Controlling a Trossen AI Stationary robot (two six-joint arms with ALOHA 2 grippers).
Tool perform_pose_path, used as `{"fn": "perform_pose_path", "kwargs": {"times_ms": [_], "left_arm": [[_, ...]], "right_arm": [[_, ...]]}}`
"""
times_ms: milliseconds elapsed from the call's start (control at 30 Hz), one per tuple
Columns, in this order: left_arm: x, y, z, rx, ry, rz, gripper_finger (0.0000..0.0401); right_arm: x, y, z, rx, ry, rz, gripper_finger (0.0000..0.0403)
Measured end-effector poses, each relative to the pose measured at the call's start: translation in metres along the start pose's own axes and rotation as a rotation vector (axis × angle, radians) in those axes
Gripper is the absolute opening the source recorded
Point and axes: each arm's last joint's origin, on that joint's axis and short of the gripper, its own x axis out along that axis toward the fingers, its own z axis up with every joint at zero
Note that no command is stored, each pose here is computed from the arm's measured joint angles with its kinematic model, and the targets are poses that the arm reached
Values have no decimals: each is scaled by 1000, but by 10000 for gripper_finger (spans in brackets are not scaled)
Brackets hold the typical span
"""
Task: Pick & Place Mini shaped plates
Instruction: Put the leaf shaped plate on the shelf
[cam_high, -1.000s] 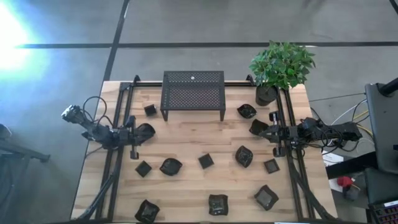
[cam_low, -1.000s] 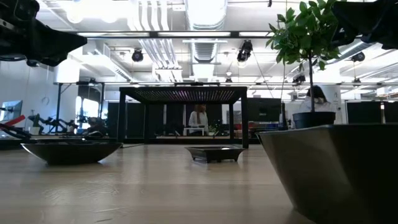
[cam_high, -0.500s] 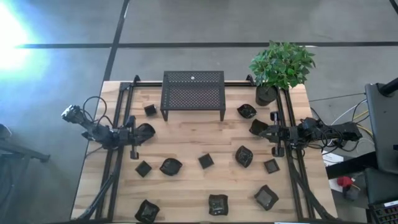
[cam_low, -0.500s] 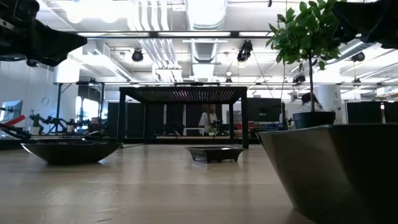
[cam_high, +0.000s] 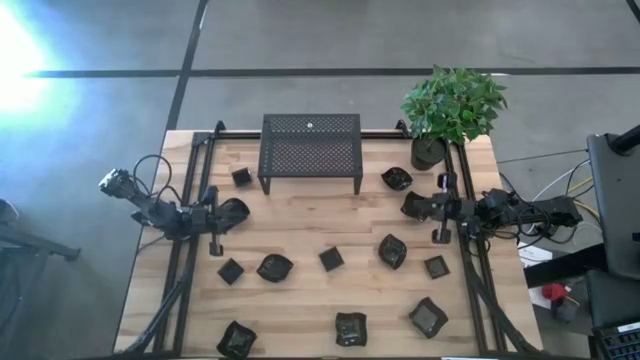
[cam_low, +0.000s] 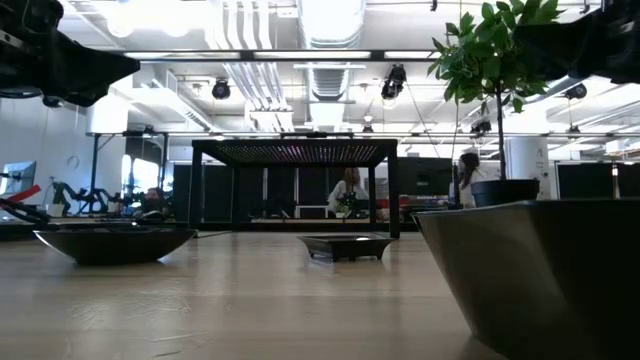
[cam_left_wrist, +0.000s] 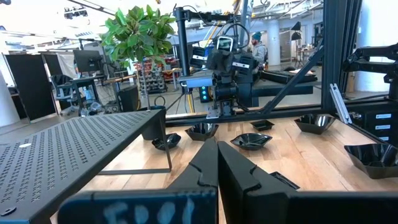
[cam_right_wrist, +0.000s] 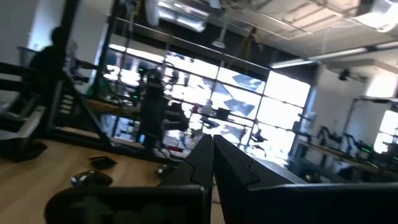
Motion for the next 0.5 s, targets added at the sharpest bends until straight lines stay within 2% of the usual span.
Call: {"fn": "perform_pose_path", "kwargs": {"times_ms": [233, 400, 500], "left_arm": [[0, 0, 0, -2, -1, 0, 0], [0, 0, 2, -122, -14, 1, 0], [0, 0, 2, -146, -15, 0, 0]], "right_arm": [[0, 0, -3, 29, 35, -18, 8], [0, 0, -3, 59, 37, -17, 8], [0, 0, -3, 71, 38, -17, 8]]}}
